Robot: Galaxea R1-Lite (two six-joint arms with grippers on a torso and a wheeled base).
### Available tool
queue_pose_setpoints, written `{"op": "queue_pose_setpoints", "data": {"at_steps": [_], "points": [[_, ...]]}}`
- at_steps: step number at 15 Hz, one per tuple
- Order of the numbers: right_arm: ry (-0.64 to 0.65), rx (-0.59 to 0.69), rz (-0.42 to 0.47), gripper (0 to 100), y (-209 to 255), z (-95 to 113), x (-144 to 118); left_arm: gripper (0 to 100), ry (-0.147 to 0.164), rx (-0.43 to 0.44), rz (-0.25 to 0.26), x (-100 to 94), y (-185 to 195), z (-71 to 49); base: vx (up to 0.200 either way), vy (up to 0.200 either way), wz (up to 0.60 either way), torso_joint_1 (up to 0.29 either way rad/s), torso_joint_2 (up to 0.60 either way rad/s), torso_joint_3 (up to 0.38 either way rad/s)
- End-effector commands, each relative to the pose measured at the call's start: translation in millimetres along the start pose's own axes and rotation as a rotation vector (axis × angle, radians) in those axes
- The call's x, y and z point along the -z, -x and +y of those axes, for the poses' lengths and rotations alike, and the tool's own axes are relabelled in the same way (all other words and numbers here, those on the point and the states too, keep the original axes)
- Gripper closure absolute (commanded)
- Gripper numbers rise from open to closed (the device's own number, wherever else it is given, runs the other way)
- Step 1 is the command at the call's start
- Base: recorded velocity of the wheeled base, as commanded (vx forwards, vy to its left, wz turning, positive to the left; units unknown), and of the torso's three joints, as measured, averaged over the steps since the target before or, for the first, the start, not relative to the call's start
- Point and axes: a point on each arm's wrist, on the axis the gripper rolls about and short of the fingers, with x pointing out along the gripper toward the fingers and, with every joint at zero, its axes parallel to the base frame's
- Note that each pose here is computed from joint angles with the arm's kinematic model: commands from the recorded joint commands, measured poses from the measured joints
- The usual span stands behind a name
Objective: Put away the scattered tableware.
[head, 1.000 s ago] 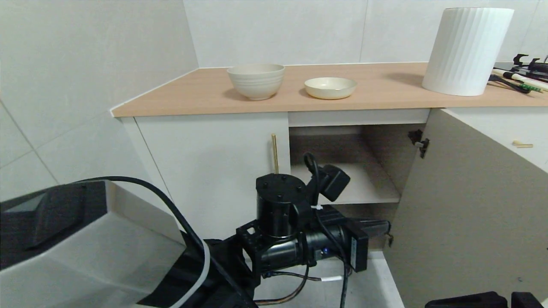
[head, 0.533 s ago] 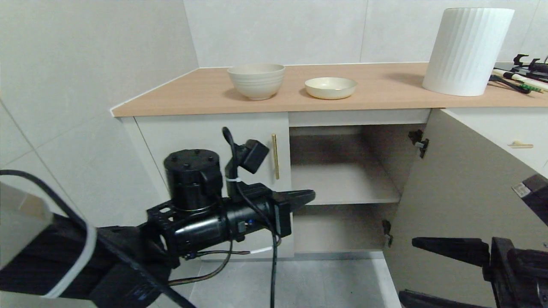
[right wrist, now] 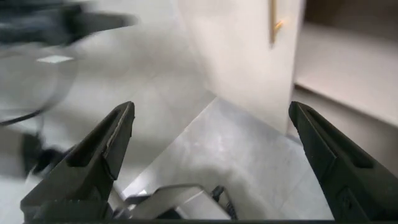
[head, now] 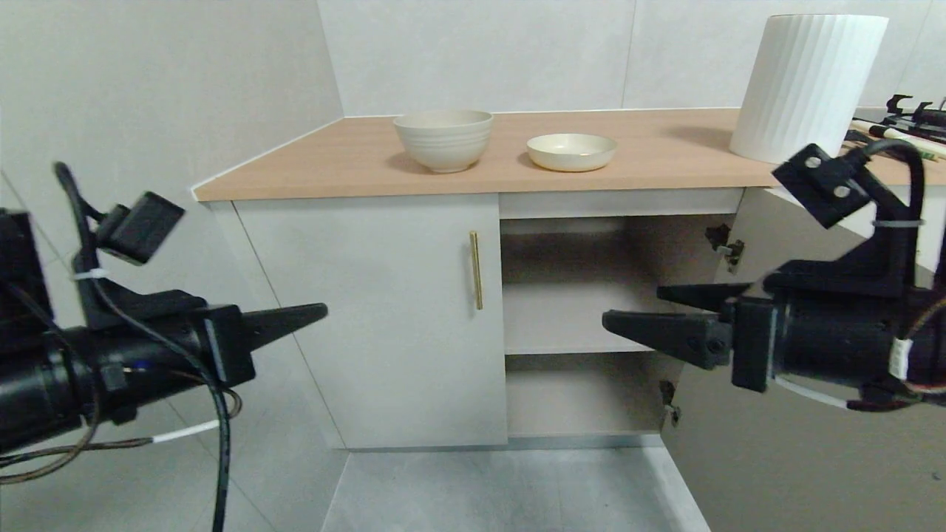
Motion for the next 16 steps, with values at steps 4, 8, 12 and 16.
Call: {"op": "queue_pose_setpoints", "data": {"at_steps": [4, 8, 12, 16], "points": [[-0.026, 0.086, 0.072, 0, -29, -14, 3, 0, -0.005, -0.029, -0.073, -16.6, 27, -4.6, 0.000, 0.000, 0.00, 0.000, 0.00, 0.000], [-0.034, 0.120, 0.050, 0, -14, -15, -2, 0, 0.002, -0.039, -0.066, -17.4, 23, -2.1, 0.000, 0.000, 0.00, 0.000, 0.00, 0.000], [-0.036, 0.125, 0.063, 0, -14, -15, 0, 0, -0.005, -0.037, -0.078, -18.2, 27, -4.0, 0.000, 0.000, 0.00, 0.000, 0.00, 0.000], [-0.036, 0.124, 0.061, 0, -13, -15, 0, 0, -0.016, -0.033, -0.091, -19.2, 31, -6.5, 0.000, 0.000, 0.00, 0.000, 0.00, 0.000]]}}
